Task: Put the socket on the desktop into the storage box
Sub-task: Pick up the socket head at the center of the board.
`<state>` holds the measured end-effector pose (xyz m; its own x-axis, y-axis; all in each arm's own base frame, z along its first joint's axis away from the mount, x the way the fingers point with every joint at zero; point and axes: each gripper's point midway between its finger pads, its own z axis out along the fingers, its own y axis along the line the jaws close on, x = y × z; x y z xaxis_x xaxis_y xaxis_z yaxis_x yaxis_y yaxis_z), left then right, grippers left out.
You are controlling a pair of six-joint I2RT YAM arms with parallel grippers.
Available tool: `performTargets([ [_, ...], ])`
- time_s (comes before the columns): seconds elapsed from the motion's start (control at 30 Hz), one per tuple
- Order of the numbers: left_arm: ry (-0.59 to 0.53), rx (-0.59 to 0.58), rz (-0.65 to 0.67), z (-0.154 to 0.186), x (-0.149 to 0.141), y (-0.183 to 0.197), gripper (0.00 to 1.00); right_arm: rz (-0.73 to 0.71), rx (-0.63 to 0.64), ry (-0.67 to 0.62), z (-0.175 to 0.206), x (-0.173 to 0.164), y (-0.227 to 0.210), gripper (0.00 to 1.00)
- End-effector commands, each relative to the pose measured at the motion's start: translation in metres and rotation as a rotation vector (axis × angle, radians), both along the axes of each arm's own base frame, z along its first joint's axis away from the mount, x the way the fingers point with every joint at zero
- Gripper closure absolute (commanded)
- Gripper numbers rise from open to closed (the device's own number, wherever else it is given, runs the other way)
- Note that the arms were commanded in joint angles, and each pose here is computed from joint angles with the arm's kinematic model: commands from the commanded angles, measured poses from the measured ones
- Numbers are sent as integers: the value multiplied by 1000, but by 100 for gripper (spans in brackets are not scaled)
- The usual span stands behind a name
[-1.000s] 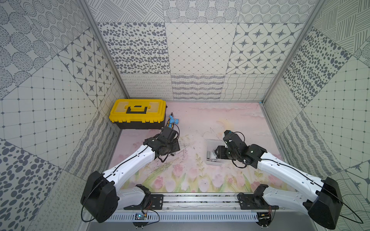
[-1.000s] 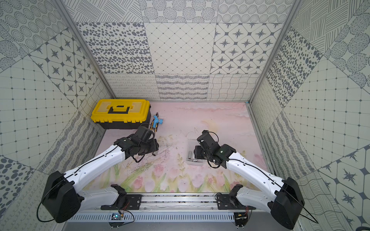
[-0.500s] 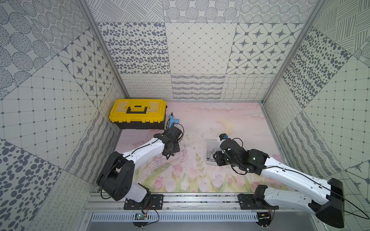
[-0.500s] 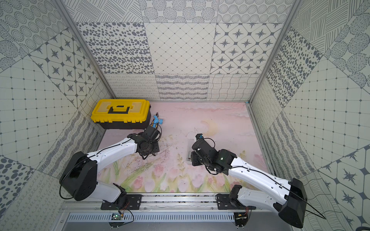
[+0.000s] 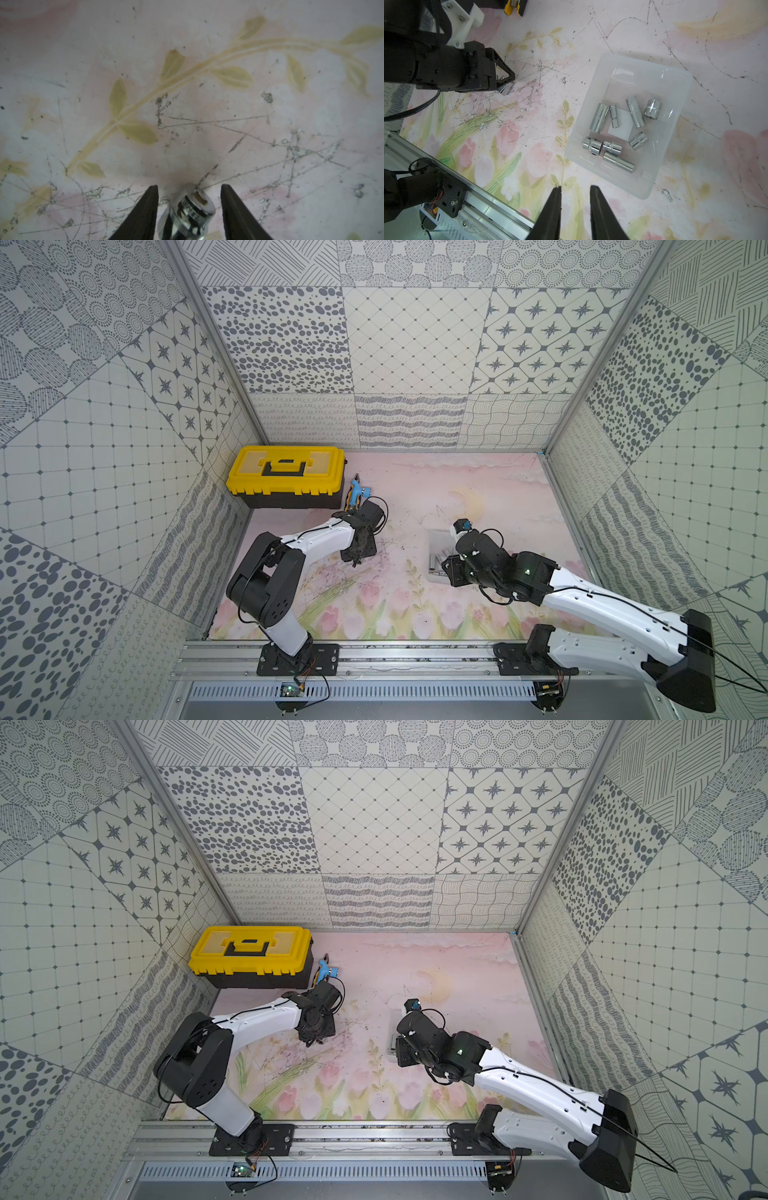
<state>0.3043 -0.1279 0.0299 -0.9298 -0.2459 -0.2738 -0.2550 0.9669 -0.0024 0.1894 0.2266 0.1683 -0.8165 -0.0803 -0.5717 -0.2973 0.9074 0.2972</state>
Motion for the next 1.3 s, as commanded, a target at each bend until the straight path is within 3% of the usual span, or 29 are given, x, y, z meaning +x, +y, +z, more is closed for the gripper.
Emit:
performTargets([
  [0.0, 38, 20, -14, -7, -2, 2, 50, -14, 41, -35, 16, 3, 2, 72],
  [0.7, 123, 18, -22, -21, -31, -6, 60, -16, 48, -21, 10, 1, 4, 62],
  [0.8, 123, 23, -21, -23, -31, -5, 67, -12, 51, -22, 11, 1, 5, 65],
  [1.07, 127, 0, -19, -25, -32, -9, 100, -6, 74, -16, 11, -2, 7, 71],
  [1.2, 68, -83, -17, -8, -28, -19, 100, 22, 145, -7, 15, -5, 17, 72],
  [1.27, -7, -196, -29, 13, -24, -34, 100, 47, 206, -6, 21, -8, 26, 72],
])
